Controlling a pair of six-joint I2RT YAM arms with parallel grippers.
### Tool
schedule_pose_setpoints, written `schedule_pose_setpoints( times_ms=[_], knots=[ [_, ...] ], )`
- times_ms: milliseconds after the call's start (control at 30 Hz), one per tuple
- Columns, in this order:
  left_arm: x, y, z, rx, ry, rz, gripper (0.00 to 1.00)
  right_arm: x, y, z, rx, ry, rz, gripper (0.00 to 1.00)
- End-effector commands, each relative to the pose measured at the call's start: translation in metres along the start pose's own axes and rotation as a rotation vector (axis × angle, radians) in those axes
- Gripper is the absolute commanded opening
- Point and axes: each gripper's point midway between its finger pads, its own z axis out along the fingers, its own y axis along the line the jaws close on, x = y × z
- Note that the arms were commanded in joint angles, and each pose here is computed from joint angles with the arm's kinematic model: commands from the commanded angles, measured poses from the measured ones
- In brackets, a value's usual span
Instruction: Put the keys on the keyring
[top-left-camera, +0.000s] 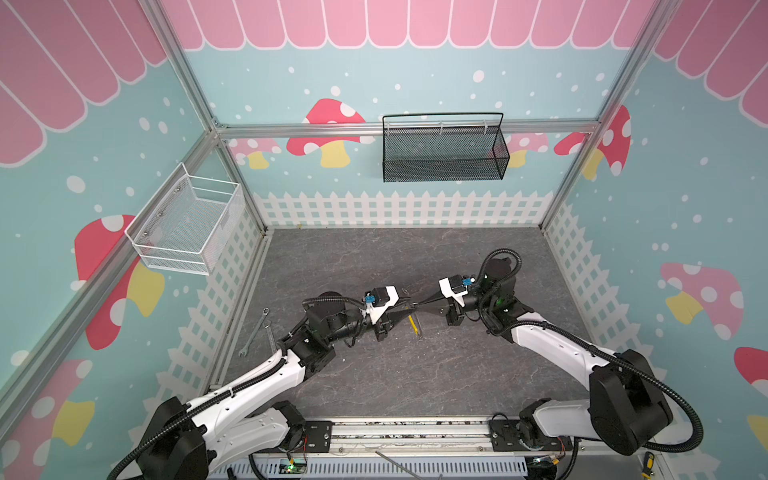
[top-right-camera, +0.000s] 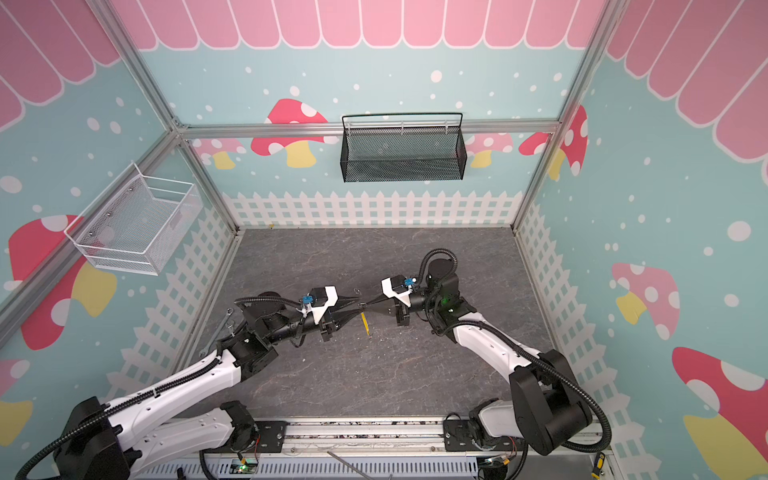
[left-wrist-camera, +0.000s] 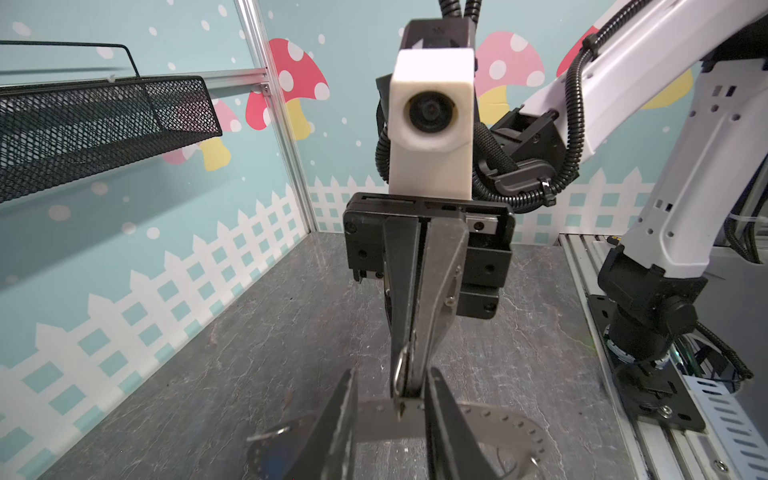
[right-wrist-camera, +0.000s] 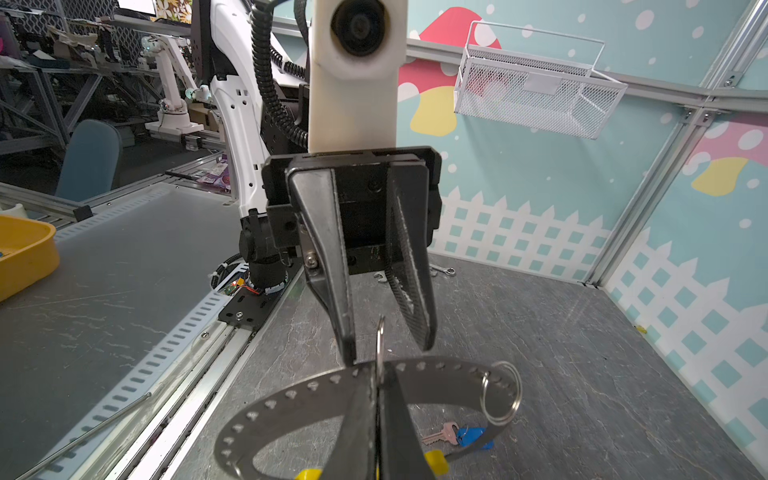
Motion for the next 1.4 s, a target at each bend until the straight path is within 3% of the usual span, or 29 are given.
schedule_pose_setpoints(
  times_ms=[0, 167, 467, 867, 1267, 1367],
  knots=[
    [0.005, 0.001, -0.005, -0.014, 0.022, 0.019, 0.23, -0.017, 0.002, 0.001, -0.013, -0.026, -0.068, 0.02],
    [0.005, -0.001, 0.000, 0.016, 0.030, 0.016, 0.16, -0.018, 0.002, 0.001, -0.016, -0.028, -0.068, 0.02],
    [0.005, -0.003, 0.006, 0.047, 0.032, 0.018, 0.15, -0.016, 0.003, 0.002, -0.025, -0.029, -0.060, 0.03],
    [-0.001, -0.004, 0.007, 0.064, 0.025, 0.030, 0.07, -0.009, 0.002, 0.003, -0.037, -0.020, -0.035, 0.04],
    [0.001, -0.005, 0.010, 0.073, 0.046, 0.044, 0.11, -0.002, 0.001, 0.005, -0.039, -0.001, -0.033, 0.05],
    [0.002, -0.005, 0.011, 0.074, 0.049, 0.045, 0.09, -0.004, 0.001, 0.005, -0.044, -0.004, -0.036, 0.06]
  ],
)
